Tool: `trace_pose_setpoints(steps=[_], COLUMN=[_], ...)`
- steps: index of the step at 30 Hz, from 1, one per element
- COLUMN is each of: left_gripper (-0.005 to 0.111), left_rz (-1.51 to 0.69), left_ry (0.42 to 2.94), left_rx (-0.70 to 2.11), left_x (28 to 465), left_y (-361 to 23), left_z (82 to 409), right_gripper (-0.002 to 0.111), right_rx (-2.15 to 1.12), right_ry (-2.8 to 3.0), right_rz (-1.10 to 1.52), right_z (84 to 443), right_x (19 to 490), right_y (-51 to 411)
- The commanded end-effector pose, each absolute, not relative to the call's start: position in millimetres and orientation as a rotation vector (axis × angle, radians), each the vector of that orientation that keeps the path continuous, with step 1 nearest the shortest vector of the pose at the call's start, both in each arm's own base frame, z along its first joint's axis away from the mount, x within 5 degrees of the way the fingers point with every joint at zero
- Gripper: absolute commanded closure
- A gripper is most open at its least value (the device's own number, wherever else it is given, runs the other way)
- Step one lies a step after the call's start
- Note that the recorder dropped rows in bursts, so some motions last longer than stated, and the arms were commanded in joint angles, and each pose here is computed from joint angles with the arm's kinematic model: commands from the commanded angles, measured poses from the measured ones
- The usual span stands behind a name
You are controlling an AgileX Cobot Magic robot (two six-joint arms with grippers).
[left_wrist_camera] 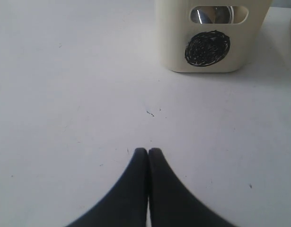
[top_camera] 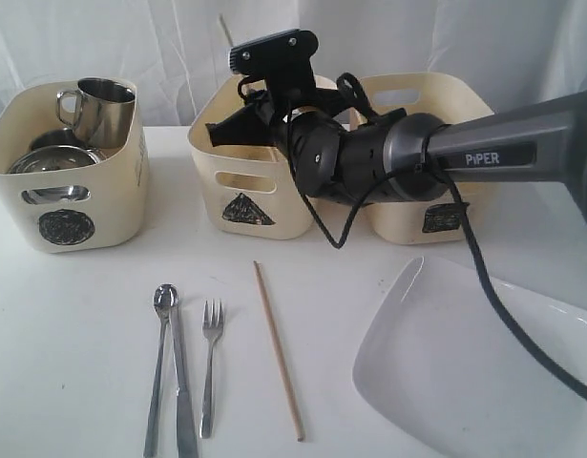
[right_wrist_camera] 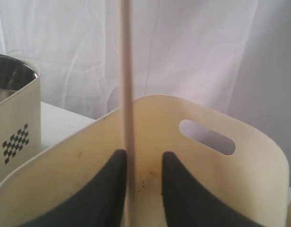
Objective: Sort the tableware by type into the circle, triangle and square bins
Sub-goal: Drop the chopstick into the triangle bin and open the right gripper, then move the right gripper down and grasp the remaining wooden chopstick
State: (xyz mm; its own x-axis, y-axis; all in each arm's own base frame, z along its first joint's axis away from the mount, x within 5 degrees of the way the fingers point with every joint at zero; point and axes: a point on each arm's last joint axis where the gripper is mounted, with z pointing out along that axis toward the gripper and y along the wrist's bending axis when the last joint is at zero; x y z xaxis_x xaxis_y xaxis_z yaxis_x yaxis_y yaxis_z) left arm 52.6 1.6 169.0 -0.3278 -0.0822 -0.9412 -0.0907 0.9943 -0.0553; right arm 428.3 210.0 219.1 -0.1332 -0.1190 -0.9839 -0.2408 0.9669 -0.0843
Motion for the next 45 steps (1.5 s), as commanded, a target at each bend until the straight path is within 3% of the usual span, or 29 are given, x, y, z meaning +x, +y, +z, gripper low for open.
trace_pose_setpoints(steps=[1,9,14,18,21,22,25,32,40,45], left_gripper=[0.107,0.107,0.107,0.107,0.107,0.107,0.107,0.107,0.107,0.107], left_rz=[-0.001,-0.001,-0.001,-0.001,-0.001,-0.001,-0.001,-0.001,-0.001,0.001], left_ry=[1.9,1.9,1.9,1.9,1.9,1.9,1.9,1.9,1.9,1.892], left_rx=[-0.133,-0.133,-0.133,-0.133,-0.133,-0.133,-0.133,-0.133,-0.133,-0.134], left_x=[52.6,52.6,52.6,52.6,52.6,52.6,52.6,52.6,52.6,52.9], left_y=[1.4,1.4,1.4,1.4,1.4,1.4,1.4,1.4,1.4,1.5], left_z=[168.7,168.7,168.7,168.7,168.7,168.7,168.7,168.7,168.7,169.4], right_gripper=[0.062,0.061,0.066,0.085,0.107,0.108,0.108,0.108,0.082,0.079], right_rx=[-0.256,-0.381,-0.501,-0.698,-0.837,-0.839,-0.761,-0.908,-0.91,-0.825], right_ry=[1.674,1.849,1.949,2.053,2.212,2.297,2.551,2.832,3.038,3.022], right_rz=[0.103,0.245,0.37,0.443,0.447,0.453,0.411,0.226,0.297,0.337], right_z=[230.6,243.1,272.8,295.8,291.1,286.4,264.8,206.4,153.7,139.8], right_x=[435.1,420.0,395.7,366.7,349.1,344.4,338.8,340.8,340.2,346.5], right_y=[207.0,215.6,217.1,213.3,209.0,206.8,199.8,193.7,200.6,205.9])
